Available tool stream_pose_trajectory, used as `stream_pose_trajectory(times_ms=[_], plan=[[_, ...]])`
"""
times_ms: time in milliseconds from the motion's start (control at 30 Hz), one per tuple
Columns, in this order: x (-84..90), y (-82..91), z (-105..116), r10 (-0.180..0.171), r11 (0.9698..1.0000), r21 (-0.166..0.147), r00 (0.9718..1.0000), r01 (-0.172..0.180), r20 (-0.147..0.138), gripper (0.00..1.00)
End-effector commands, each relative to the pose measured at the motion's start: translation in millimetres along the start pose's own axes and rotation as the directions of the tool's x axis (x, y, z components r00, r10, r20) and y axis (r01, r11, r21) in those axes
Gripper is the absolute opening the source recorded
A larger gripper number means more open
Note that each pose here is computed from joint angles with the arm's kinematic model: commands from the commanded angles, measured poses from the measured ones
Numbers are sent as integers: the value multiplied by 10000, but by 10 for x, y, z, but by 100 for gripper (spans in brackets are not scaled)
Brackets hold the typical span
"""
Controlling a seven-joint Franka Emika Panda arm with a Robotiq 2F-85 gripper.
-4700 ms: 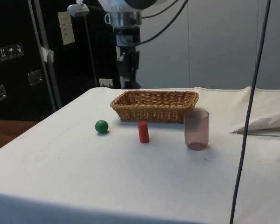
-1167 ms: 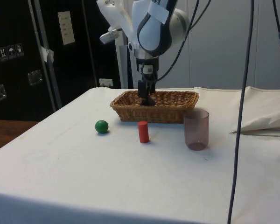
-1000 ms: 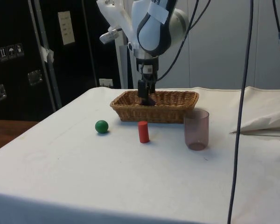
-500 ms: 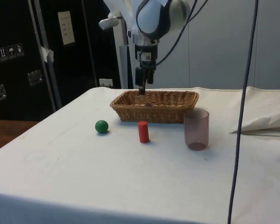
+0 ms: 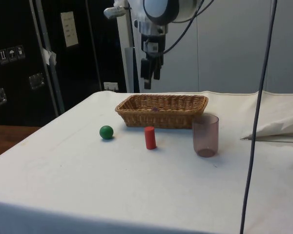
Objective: Pick up the triangular block and place it into the basket.
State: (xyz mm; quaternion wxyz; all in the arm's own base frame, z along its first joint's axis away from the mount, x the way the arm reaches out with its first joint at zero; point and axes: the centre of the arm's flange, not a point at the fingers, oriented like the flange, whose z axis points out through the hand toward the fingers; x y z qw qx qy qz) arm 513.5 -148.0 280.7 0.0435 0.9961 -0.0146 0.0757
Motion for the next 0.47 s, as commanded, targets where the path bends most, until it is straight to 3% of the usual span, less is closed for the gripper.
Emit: stream_pose_trajectory(times_ms=[0,100,133,200,433], plan=[[-18,-28,-25,15,9999,163,10000,-16,47,100],[-20,-58,-47,26,9996,286,9998,-31,180,100],[-10,-26,-30,9,9999,143,9999,-11,144,100],[-19,-88,-65,15,9993,379,9995,-26,308,100],[1,-162,-125,-73,9988,478,9988,49,483,100]])
